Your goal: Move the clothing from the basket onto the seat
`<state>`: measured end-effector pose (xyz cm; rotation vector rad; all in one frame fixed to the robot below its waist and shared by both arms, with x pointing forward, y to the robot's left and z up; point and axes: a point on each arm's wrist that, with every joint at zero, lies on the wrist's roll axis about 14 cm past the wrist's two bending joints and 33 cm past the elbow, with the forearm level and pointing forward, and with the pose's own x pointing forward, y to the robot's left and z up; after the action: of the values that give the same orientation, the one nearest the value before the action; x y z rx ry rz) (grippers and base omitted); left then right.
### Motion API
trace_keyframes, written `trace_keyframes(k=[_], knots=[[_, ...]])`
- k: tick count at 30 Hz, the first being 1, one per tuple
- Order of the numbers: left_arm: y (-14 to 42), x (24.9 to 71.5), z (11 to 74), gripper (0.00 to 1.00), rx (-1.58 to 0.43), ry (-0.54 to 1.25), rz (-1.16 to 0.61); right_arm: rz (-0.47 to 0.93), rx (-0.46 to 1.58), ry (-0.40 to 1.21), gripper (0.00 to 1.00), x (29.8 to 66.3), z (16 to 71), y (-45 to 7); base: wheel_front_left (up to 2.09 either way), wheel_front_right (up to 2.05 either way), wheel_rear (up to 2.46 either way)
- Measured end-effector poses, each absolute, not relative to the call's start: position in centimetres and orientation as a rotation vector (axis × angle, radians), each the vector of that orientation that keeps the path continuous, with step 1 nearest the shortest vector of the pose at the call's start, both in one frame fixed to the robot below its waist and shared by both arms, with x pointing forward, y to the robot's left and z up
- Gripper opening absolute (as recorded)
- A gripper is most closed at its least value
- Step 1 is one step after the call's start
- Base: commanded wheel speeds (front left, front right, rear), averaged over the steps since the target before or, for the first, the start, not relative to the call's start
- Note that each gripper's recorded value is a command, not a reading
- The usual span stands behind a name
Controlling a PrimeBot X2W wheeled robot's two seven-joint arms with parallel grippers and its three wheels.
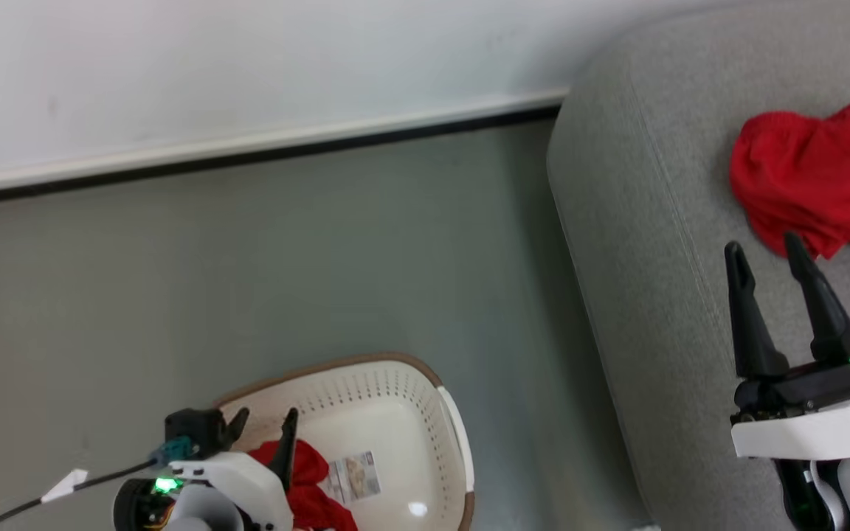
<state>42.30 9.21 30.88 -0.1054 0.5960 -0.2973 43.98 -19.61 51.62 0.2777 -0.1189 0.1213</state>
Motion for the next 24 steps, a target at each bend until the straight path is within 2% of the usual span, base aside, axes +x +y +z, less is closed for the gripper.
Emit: trace_keyframes(k=[15, 24], knots=[[7.6, 39.4, 18.0, 1.0, 0.024, 1.051, -0.43, 0.073, 0.244, -0.085, 1.0, 48.6, 48.1, -21.6, 0.0, 0.0, 0.0], [9.2, 39.4, 11.6, 1.0, 0.212, 1.234, -0.458, 0.043, 0.226, -0.041, 1.0, 50.6, 44.6, -22.5, 0.0, 0.0, 0.0]])
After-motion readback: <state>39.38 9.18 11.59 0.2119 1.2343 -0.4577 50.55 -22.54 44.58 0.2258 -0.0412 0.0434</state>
